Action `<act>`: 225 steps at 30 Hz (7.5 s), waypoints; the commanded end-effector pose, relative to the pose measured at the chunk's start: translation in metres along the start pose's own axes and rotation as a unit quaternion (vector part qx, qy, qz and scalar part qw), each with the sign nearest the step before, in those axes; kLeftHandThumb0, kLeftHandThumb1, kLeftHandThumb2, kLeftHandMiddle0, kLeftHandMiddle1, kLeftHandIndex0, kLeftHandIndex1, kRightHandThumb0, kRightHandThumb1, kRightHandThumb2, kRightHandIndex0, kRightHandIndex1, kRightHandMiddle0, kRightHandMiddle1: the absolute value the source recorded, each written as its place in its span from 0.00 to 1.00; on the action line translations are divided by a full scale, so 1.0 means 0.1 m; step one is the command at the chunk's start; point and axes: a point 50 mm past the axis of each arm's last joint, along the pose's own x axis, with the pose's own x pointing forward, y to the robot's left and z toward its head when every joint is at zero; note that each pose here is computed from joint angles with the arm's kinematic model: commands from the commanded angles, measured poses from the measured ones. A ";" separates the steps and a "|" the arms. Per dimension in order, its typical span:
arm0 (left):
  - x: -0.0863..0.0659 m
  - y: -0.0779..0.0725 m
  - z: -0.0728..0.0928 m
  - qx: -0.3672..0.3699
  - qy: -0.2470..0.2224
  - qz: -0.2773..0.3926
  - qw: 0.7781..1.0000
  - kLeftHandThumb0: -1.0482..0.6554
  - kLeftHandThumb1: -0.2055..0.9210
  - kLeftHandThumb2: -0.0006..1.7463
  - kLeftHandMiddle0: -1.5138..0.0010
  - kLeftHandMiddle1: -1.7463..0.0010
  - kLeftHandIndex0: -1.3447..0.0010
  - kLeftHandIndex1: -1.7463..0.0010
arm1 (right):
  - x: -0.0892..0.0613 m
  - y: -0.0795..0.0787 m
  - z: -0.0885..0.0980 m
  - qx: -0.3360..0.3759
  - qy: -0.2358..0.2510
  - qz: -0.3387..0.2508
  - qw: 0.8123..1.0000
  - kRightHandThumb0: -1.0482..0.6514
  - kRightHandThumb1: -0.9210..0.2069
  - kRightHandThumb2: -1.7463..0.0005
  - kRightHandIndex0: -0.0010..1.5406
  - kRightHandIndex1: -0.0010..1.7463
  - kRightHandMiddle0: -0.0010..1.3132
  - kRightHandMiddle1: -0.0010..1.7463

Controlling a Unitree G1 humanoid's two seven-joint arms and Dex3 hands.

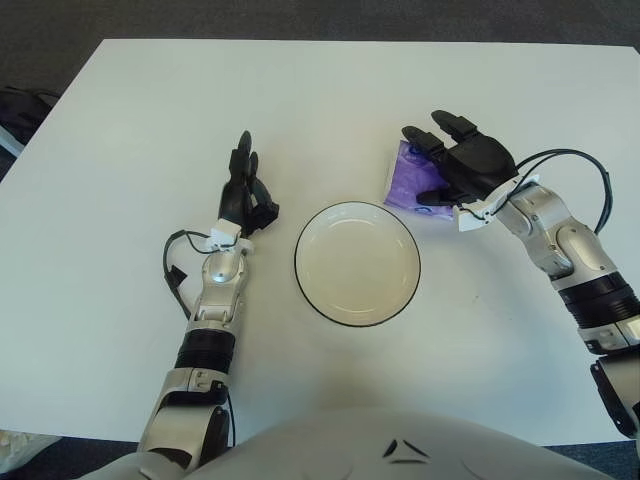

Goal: Put the tissue paper into the plate.

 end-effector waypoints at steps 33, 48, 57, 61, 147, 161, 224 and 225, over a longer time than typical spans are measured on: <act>-0.24 0.02 -0.43 -0.013 0.107 -0.003 0.994 0.09 1.00 0.63 0.87 1.00 1.00 0.90 | -0.14 -0.26 -0.02 0.022 0.005 -0.002 1.000 0.00 0.00 0.71 0.00 0.00 0.00 0.00; -0.25 0.04 -0.43 -0.006 0.100 -0.001 0.995 0.09 1.00 0.63 0.87 1.00 1.00 0.91 | -0.12 -0.25 0.00 0.021 0.002 0.009 1.000 0.00 0.00 0.70 0.00 0.00 0.00 0.00; -0.26 0.05 -0.42 -0.005 0.100 -0.002 0.995 0.09 1.00 0.63 0.87 1.00 1.00 0.91 | -0.11 -0.24 0.01 0.020 -0.002 0.015 1.000 0.00 0.00 0.70 0.00 0.00 0.00 0.00; -0.26 0.05 -0.42 -0.004 0.100 -0.003 0.995 0.08 1.00 0.63 0.88 1.00 1.00 0.91 | -0.10 -0.22 0.01 0.018 -0.004 0.020 1.000 0.00 0.00 0.70 0.00 0.00 0.00 0.00; -0.26 0.06 -0.40 -0.007 0.103 0.001 0.995 0.09 1.00 0.63 0.87 1.00 1.00 0.89 | -0.03 0.48 0.16 0.214 0.041 -0.110 0.970 0.30 0.68 0.14 0.80 1.00 0.56 1.00; -0.26 0.06 -0.41 -0.011 0.099 0.002 0.995 0.09 1.00 0.62 0.87 1.00 1.00 0.91 | -0.04 0.40 0.12 0.194 0.034 -0.154 0.968 0.30 0.68 0.14 0.81 1.00 0.56 1.00; -0.30 0.07 -0.57 0.005 0.099 -0.007 0.995 0.09 1.00 0.62 0.88 1.00 1.00 0.96 | -0.26 -0.85 0.94 0.282 -0.282 -0.072 0.914 0.62 0.89 0.01 0.56 0.99 0.59 0.95; -0.29 0.07 -0.58 0.003 0.100 -0.008 0.995 0.09 1.00 0.62 0.88 1.00 1.00 0.97 | -0.30 -0.84 0.99 0.277 -0.284 -0.068 0.915 0.62 0.89 0.01 0.56 0.99 0.58 0.96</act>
